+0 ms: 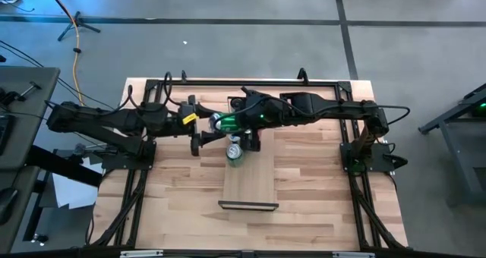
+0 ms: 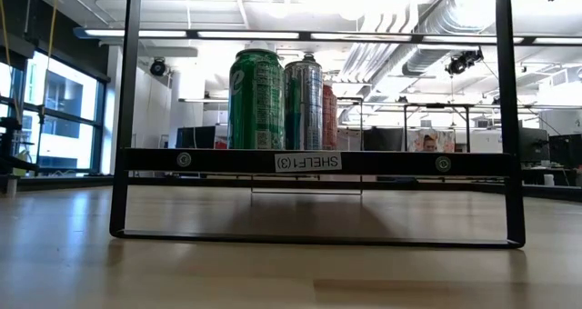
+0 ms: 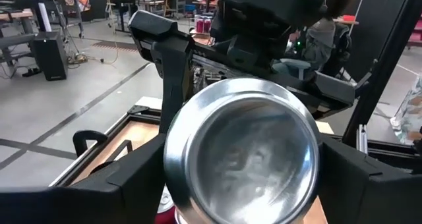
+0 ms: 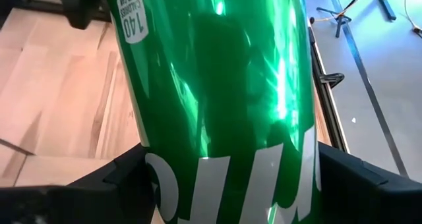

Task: Place canned beverage on shelf
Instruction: Put the green soda can, aligned with the other green soda can on the shelf

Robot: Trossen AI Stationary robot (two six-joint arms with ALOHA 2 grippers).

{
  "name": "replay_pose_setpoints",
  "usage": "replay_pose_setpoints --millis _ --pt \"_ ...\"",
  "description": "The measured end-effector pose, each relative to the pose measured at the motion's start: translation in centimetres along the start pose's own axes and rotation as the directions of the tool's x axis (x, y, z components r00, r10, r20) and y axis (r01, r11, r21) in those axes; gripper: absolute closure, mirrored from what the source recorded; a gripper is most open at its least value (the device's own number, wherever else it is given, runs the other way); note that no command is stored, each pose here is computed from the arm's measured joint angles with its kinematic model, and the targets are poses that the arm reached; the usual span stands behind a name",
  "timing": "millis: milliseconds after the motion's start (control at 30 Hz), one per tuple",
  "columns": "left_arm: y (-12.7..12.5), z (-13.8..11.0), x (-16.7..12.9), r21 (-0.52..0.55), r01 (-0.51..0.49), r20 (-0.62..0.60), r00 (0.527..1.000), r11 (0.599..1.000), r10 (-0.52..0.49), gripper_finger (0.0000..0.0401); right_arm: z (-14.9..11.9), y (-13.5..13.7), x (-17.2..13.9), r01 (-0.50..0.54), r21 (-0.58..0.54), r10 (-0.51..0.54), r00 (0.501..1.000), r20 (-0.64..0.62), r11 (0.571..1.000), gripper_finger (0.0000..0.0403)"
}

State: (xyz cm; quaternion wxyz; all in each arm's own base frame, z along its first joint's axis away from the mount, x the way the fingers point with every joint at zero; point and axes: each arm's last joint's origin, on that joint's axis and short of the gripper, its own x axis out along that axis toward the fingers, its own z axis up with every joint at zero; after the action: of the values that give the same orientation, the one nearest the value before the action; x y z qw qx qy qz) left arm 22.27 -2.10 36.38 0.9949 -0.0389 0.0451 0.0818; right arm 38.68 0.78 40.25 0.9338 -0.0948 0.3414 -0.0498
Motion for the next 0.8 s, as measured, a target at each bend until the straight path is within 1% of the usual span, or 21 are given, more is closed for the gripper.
replay_pose_setpoints --millis 167,200,333,400,467,567,633,700,800 --pt "-0.1 -0.3 0.4 0.037 -0.011 -0.012 1.0 0.999 0.011 0.0163 -0.2 0.0 0.0 -0.003 -0.044 0.002 1.0 -0.014 0.999 0.0108" --pt "-0.1 -0.3 0.4 0.048 -0.015 -0.01 1.0 0.999 0.015 0.0167 -0.2 0.0 0.0 -0.002 -0.049 0.001 1.0 -0.014 0.999 0.0102" --pt "0.1 -0.1 0.1 0.104 -0.046 -0.004 0.999 0.993 0.046 0.0167 0.1 -0.1 0.0 0.026 -0.056 -0.025 1.0 0.01 0.998 0.0051" --pt "0.3 -0.1 -0.3 0.144 -0.058 -0.015 0.998 0.988 0.061 0.0167 0.0 -0.2 -0.2 0.067 -0.064 -0.067 0.998 0.0 0.996 0.003" --pt "0.7 0.6 -1.2 0.176 -0.099 -0.034 0.994 0.979 0.106 0.0167 -0.1 -0.4 -0.3 0.116 -0.066 -0.117 0.993 -0.016 0.991 0.0018" --pt "1.4 2.1 -2.6 0.185 -0.158 -0.047 0.984 0.97 0.17 0.0167 -0.1 -0.7 -0.6 0.157 -0.059 -0.158 0.987 -0.018 0.986 0.0013" --pt "1.8 2.7 -3.5 0.196 -0.189 -0.064 0.977 0.962 0.205 0.0167 0.0 -1.1 -0.9 0.168 -0.044 -0.168 0.986 -0.01 0.985 0.0012" --pt "2.0 3.2 -4.3 0.199 -0.195 -0.077 0.974 0.96 0.213 0.0167 -0.1 -1.6 -1.3 0.174 0.0 -0.174 0.985 -0.011 0.985 0.0011" --pt "2.4 4.3 -6.1 0.143 -0.205 -0.022 0.977 0.968 0.21 0.0167 -0.3 -2.7 -2.4 0.156 0.074 -0.156 0.988 -0.007 0.985 0.0011"
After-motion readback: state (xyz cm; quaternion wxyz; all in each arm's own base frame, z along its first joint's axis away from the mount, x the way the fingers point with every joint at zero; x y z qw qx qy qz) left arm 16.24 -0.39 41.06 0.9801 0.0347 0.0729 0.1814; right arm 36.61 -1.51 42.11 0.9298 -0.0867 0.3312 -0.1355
